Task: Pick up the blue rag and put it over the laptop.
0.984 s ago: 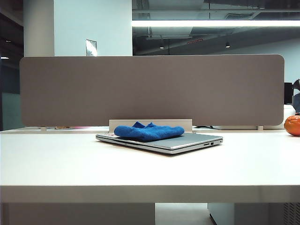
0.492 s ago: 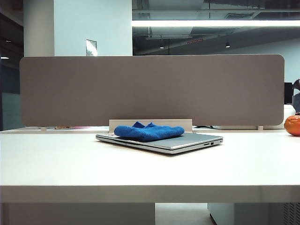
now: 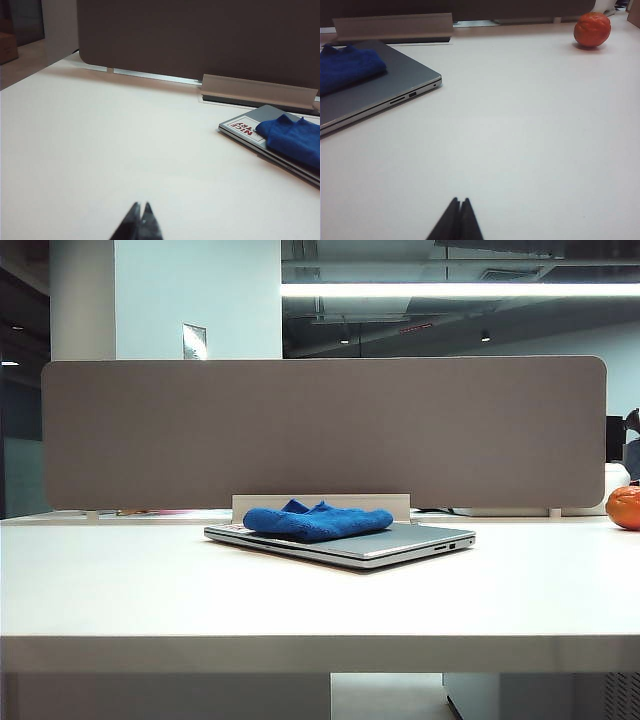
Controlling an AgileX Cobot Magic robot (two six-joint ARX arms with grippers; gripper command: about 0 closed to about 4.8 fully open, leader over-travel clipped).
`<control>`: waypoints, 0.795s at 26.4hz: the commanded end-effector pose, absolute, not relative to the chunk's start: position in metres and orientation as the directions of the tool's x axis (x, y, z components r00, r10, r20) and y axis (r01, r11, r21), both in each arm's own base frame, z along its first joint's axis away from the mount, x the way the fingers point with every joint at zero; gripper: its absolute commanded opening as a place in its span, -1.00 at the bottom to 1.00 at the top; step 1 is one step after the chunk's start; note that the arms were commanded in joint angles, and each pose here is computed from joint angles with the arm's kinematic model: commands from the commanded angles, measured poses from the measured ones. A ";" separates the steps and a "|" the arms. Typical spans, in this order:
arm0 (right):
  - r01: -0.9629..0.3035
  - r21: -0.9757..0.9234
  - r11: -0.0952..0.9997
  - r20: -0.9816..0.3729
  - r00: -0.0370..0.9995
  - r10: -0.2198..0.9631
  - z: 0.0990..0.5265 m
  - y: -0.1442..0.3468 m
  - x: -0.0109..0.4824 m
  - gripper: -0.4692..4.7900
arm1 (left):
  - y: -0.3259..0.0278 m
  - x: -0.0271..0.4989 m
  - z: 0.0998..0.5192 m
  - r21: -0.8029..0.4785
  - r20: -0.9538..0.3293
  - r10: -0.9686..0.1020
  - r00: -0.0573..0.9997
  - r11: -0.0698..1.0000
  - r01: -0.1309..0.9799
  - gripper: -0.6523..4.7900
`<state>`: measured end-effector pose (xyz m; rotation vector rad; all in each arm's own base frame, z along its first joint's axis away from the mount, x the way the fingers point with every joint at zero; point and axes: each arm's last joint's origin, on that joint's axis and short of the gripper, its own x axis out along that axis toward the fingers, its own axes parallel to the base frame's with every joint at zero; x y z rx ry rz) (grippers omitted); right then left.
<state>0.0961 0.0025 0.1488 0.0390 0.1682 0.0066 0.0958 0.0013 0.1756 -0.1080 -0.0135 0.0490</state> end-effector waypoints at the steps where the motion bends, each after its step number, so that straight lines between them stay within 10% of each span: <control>1: -0.002 0.036 0.999 -0.159 0.987 0.008 0.148 0.002 0.096 -0.84 | 0.001 0.096 0.172 -0.110 0.023 0.029 0.999 0.994 -0.027 -0.78; 21: -0.002 0.036 0.999 -0.159 0.987 0.008 0.148 0.002 0.096 -0.84 | -0.001 0.097 0.165 -0.108 -0.010 -0.009 1.000 0.994 0.008 -0.78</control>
